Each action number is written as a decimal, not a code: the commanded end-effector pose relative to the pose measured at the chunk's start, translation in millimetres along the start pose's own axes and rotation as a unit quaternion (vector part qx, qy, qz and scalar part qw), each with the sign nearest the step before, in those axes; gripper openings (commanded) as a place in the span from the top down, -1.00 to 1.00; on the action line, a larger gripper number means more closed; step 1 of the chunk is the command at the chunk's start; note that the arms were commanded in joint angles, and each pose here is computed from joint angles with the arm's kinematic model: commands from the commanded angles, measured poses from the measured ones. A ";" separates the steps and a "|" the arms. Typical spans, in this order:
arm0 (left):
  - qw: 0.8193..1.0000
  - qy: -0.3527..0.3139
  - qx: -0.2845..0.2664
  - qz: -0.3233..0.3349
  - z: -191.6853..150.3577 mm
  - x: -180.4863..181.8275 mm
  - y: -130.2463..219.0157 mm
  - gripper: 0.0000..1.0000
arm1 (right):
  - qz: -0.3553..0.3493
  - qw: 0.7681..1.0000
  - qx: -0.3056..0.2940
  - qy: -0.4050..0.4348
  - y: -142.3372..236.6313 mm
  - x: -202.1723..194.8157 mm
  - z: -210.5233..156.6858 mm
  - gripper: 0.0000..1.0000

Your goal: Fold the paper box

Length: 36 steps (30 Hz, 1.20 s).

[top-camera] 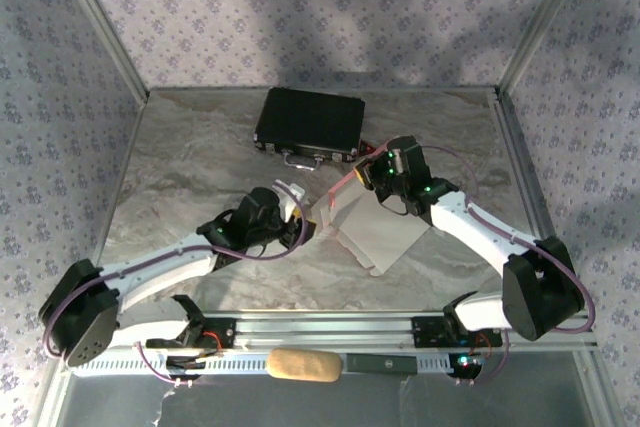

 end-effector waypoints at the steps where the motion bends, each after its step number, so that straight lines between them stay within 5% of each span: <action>1: 0.999 0.001 -0.030 0.025 25.2 -2.1 30.3 -0.24 | 0.002 1.000 -0.008 0.005 3.3 3.4 1.0 1.00; 16: 0.998 -0.001 0.000 0.063 27.4 -10.0 -26.0 -0.12 | 0.001 1.000 -0.003 -0.027 0.3 4.5 0.3 1.00; 22: 0.995 0.002 0.001 0.105 22.8 -11.9 -48.1 0.27 | 0.002 0.999 -0.002 -0.032 1.9 7.0 0.0 1.00; 25: 0.991 0.010 0.001 0.130 20.7 -11.0 -51.1 0.42 | 0.002 0.999 -0.004 -0.035 3.6 6.5 0.8 1.00; 36: 0.985 0.033 -0.022 0.169 5.5 -18.7 -40.5 0.46 | 0.001 0.999 -0.011 -0.046 3.5 4.2 5.2 1.00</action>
Point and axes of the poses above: each hand's point on the last joint's axis, 136 mm out from that joint toward the fingers, its own y axis back along the fingers, its own x axis along the line the jaws close on, z = x × y, the point moved 6 cm from there along y, back along the fingers, and after that the axes turned 15 degrees about -y, right-handed, at the moved point
